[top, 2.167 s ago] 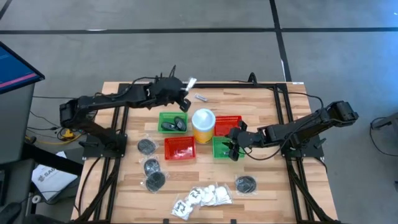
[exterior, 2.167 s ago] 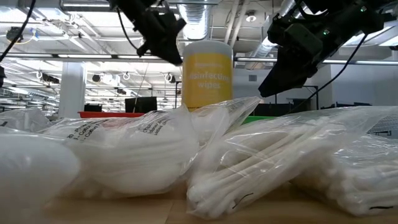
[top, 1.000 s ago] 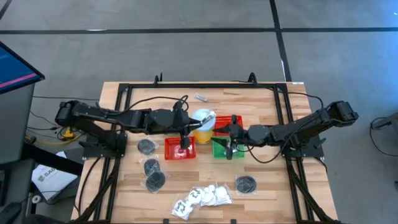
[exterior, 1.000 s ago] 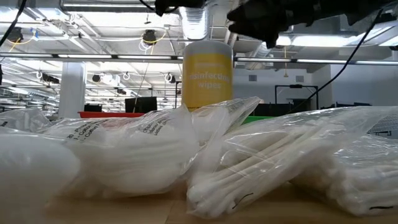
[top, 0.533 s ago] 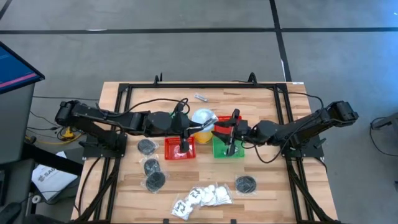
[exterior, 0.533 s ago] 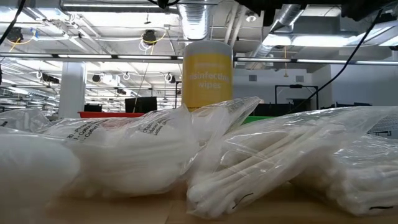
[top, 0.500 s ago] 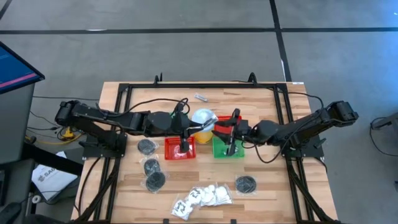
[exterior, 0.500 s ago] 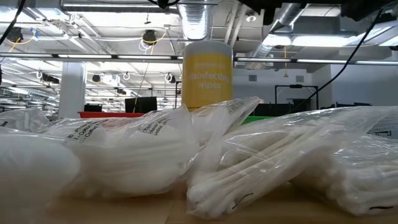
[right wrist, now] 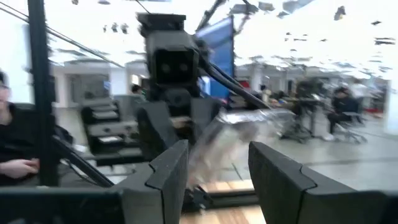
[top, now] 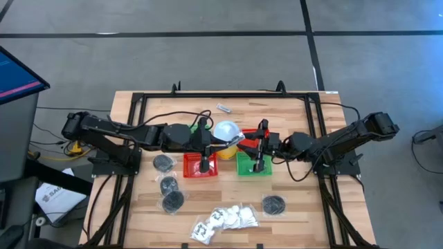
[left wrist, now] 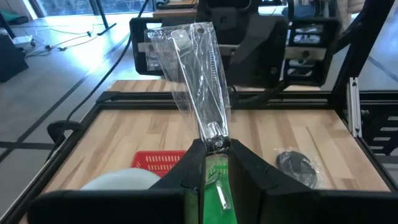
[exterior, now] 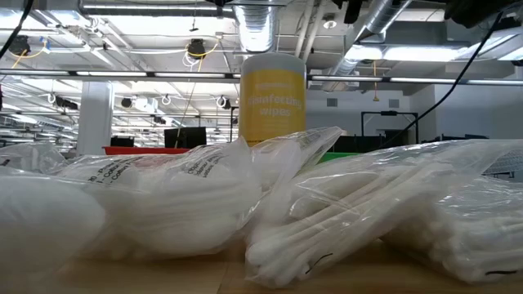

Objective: Pick & Place Travel size toiletries
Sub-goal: Put the silver nail cutter into the right green bin

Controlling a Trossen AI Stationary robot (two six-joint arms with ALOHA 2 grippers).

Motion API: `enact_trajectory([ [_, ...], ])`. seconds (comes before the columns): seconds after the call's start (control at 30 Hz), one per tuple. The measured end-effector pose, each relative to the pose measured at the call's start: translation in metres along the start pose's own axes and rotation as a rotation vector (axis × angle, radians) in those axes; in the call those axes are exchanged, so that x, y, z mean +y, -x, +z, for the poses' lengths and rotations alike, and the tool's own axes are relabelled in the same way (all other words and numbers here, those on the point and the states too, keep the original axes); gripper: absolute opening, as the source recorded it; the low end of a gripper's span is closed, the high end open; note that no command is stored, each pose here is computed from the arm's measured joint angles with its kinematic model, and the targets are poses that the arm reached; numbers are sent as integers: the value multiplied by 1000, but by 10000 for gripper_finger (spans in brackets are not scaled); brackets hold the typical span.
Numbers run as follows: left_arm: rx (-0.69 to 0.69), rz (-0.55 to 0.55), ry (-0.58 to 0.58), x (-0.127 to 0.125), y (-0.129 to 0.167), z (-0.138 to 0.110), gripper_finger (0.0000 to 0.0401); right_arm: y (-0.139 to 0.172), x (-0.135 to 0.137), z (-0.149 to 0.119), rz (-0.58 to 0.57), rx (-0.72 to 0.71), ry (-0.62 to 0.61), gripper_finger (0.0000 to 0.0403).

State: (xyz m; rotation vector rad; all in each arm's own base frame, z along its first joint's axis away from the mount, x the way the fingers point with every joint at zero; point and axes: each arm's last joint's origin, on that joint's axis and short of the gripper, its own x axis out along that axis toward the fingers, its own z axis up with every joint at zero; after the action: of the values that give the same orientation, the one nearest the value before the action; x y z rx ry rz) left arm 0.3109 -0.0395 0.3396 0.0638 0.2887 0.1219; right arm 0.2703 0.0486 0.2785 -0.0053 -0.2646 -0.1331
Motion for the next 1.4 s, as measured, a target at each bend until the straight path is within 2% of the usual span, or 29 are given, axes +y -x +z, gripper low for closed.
enact_trajectory([
  [0.13, -4, -3, -1, -1, -3, 0, 39, 0, 1, 3, 57, -32, -5, 159],
  [0.37, -25, -102, -17, -6, -9, -1, 37, 0, 0, 4, 62, -50, -6, 159],
  [0.53, -28, -117, -18, -7, -13, -3, 39, 0, 0, 5, 65, -52, -7, 153],
  [0.63, -24, -114, -18, -7, -14, -4, 38, 0, 0, 4, 67, -49, -5, 125],
  [0.77, -28, -109, -33, -6, -15, -3, 44, 0, 0, 4, 76, -50, -14, 59],
  [0.97, -31, -113, -27, -7, -14, -3, 49, 0, 1, 4, 115, -53, -9, 59],
  [1.13, -35, -115, -16, -7, -14, -3, 67, 0, 1, 4, 119, -52, -1, 55],
  [1.23, -37, -125, -10, -7, -14, -2, 81, 0, 1, 4, 120, -50, 8, 8],
  [1.4, -35, -124, -14, -7, -14, -3, 100, 0, 2, 2, 121, -26, 23, 3],
])
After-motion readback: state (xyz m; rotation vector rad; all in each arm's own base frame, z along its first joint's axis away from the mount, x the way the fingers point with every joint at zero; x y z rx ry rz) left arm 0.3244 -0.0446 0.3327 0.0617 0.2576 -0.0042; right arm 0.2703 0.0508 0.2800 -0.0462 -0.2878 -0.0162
